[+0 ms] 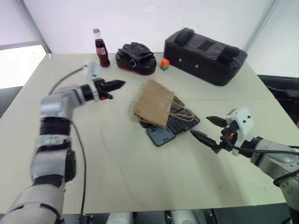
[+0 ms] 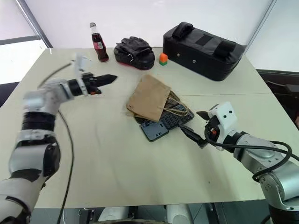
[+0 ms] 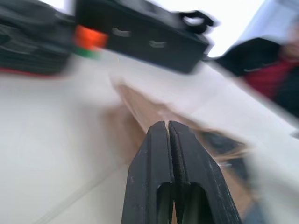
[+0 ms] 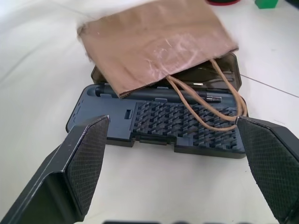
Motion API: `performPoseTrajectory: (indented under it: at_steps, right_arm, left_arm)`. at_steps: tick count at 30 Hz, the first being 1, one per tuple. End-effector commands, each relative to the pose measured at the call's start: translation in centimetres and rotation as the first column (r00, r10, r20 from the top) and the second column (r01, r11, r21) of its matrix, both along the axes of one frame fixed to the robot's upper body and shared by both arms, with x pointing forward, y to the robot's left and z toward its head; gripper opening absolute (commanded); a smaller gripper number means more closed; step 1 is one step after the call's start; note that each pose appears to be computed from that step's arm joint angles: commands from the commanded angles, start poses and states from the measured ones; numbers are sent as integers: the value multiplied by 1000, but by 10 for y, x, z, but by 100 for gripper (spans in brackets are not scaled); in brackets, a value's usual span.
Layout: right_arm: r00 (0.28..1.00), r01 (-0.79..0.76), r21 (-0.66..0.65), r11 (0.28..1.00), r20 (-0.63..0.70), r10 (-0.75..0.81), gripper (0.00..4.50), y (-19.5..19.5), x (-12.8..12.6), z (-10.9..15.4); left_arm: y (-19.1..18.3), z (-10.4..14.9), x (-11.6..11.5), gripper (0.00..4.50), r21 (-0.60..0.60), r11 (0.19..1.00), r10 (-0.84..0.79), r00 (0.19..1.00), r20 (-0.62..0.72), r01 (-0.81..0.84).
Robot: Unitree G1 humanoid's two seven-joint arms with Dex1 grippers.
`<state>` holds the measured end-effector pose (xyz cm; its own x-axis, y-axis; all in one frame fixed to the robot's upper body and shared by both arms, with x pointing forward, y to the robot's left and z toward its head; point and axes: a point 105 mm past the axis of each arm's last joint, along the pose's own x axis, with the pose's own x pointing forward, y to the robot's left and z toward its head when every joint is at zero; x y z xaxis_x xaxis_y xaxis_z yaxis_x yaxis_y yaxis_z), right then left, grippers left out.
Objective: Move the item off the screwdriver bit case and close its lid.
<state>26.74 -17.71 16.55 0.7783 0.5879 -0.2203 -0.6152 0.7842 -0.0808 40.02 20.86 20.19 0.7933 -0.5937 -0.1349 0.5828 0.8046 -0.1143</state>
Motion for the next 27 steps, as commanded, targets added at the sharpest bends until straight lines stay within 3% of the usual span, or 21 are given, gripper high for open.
performPoseTrajectory:
  at_steps: [1, 4, 8, 9, 11, 18, 27]
  right_arm:
    - [999, -30, 9, 999, 41, 30, 450, 6, 4, 7]
    - [998, -47, 25, 999, 39, 46, 450, 9, 9, 7]
    - [996, -75, 17, 997, 40, 74, 450, 14, 17, 7]
    - [996, -75, 15, 997, 42, 75, 450, 14, 18, 7]
    - [996, -71, 13, 997, 45, 71, 450, 12, 20, 8]
    - [998, -39, 7, 999, 49, 38, 450, 11, 12, 5]
    - [991, 3, 15, 1000, 134, -5, 450, 8, -4, 34]
  left_arm:
    - [31, 7, -16, 9, 1, 983, 185, 983, 19, -185]
    - [21, -6, -37, 9, -33, 988, 149, 988, -29, -150]
    - [-25, -13, -45, 9, -137, 990, -56, 995, -80, 44]
    - [-34, -11, -46, 33, -157, 982, -115, 990, -78, 101]
    - [-48, -8, -43, 91, -156, 969, -204, 976, -81, 190]
    - [-78, -3, -8, 440, -142, 920, -381, 918, -107, 366]
    - [-100, -14, 16, 446, -97, 883, -468, 864, -184, 458]
